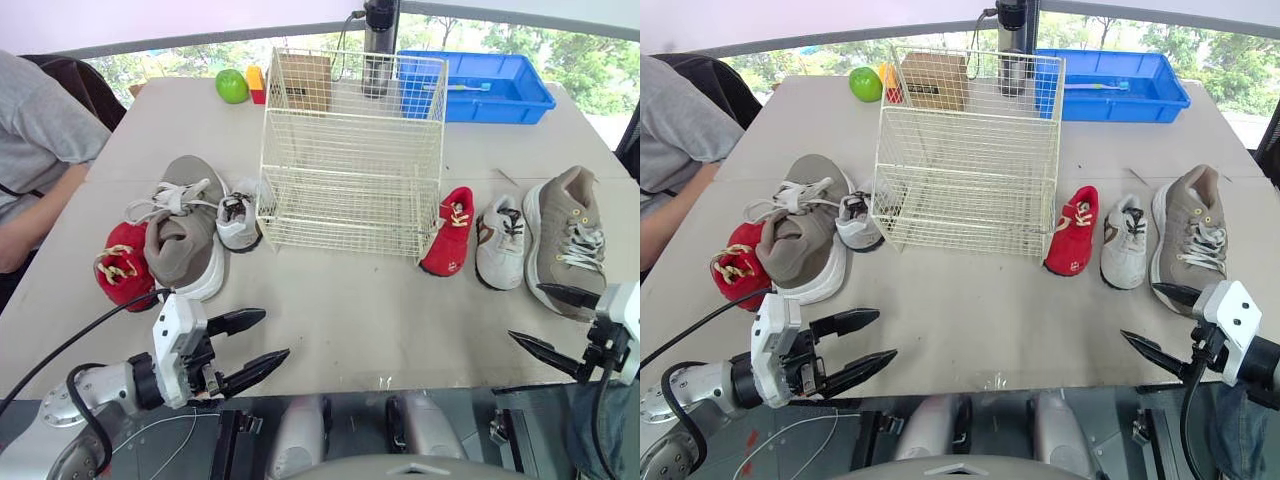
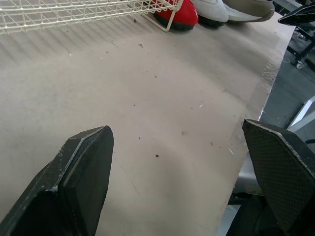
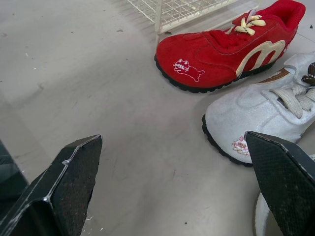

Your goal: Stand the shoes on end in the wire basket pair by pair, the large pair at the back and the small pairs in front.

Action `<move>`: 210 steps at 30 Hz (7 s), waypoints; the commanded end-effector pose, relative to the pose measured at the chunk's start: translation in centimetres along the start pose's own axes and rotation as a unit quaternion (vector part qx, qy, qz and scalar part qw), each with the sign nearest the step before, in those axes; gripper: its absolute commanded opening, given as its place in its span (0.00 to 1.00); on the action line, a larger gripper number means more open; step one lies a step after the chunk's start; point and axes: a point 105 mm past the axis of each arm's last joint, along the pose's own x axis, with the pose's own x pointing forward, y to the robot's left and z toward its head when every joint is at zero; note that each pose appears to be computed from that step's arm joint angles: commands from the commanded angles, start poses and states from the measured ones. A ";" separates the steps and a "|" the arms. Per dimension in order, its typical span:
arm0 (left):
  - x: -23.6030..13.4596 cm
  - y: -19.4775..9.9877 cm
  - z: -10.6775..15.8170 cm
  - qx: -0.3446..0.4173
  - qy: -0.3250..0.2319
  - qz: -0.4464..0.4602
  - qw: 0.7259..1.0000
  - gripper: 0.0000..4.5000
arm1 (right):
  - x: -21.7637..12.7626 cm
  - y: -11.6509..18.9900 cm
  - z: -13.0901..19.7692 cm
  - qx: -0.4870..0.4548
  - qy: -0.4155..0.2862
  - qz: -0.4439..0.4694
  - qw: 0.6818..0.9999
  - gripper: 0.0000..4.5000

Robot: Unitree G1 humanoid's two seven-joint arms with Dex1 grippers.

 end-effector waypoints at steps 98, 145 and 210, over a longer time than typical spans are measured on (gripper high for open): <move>-3.6 10.5 1.9 -0.023 -0.062 0.587 0.807 0.88 | 10.8 8.4 16.7 -0.099 -0.321 0.317 0.887 1.00; 6.9 0.6 24.7 0.751 -0.324 -0.124 0.561 0.16 | 6.1 -4.7 24.0 -0.107 0.078 0.211 0.968 0.69; 12.7 3.2 21.4 -0.160 -0.258 -0.072 0.950 0.69 | 6.5 1.7 27.7 0.132 -0.239 0.222 0.936 0.00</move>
